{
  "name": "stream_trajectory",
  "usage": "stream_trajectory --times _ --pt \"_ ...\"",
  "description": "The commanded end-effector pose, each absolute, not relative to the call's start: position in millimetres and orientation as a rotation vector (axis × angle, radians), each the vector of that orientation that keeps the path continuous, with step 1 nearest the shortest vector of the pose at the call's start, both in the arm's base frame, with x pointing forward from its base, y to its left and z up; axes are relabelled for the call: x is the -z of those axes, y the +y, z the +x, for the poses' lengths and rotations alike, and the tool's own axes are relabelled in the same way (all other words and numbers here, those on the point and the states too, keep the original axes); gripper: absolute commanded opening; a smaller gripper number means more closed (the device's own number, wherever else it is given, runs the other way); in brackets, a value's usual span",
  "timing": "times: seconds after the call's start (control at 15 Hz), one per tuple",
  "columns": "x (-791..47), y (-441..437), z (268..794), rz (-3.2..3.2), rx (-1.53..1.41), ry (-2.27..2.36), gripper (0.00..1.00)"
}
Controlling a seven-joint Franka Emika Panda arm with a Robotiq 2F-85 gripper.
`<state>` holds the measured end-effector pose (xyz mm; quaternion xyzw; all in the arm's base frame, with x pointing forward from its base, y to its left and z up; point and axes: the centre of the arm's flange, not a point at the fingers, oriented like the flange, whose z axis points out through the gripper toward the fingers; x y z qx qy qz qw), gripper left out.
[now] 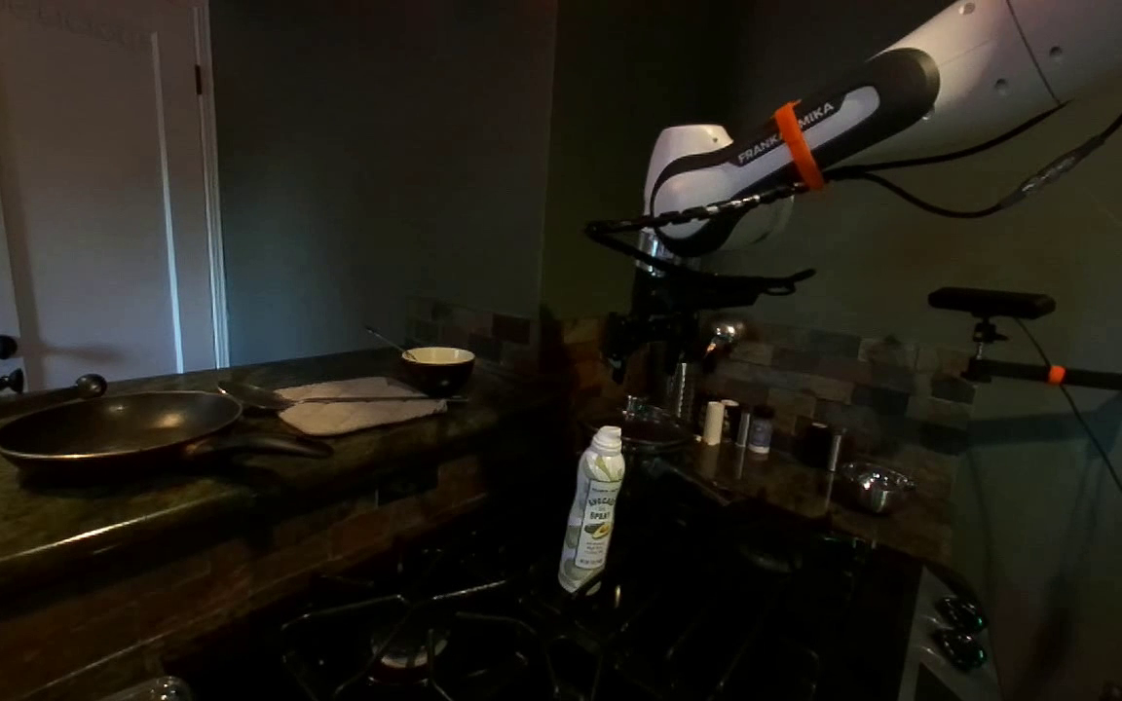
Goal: Take the lid off the pot and place it on the counter top to the right
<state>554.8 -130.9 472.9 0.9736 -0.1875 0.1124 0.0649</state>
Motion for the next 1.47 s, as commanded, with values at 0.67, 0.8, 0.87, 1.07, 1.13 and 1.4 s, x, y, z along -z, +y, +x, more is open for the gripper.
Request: stream_trajectory --times 0.67,0.8,0.87,1.07,1.13,1.4 --pt "-435 -174 590 3.074 -0.107 -0.621 0.84" --pt "-434 -175 591 3.084 -0.118 -0.629 0.72" --pt "-434 -174 592 3.088 -0.137 -0.632 0.65" --pt "-436 -173 595 3.100 -0.150 -0.635 0.41" --pt "-437 -173 594 3.103 -0.153 -0.634 0.32" --pt "-456 -170 578 3.105 -0.190 -0.613 0.23"
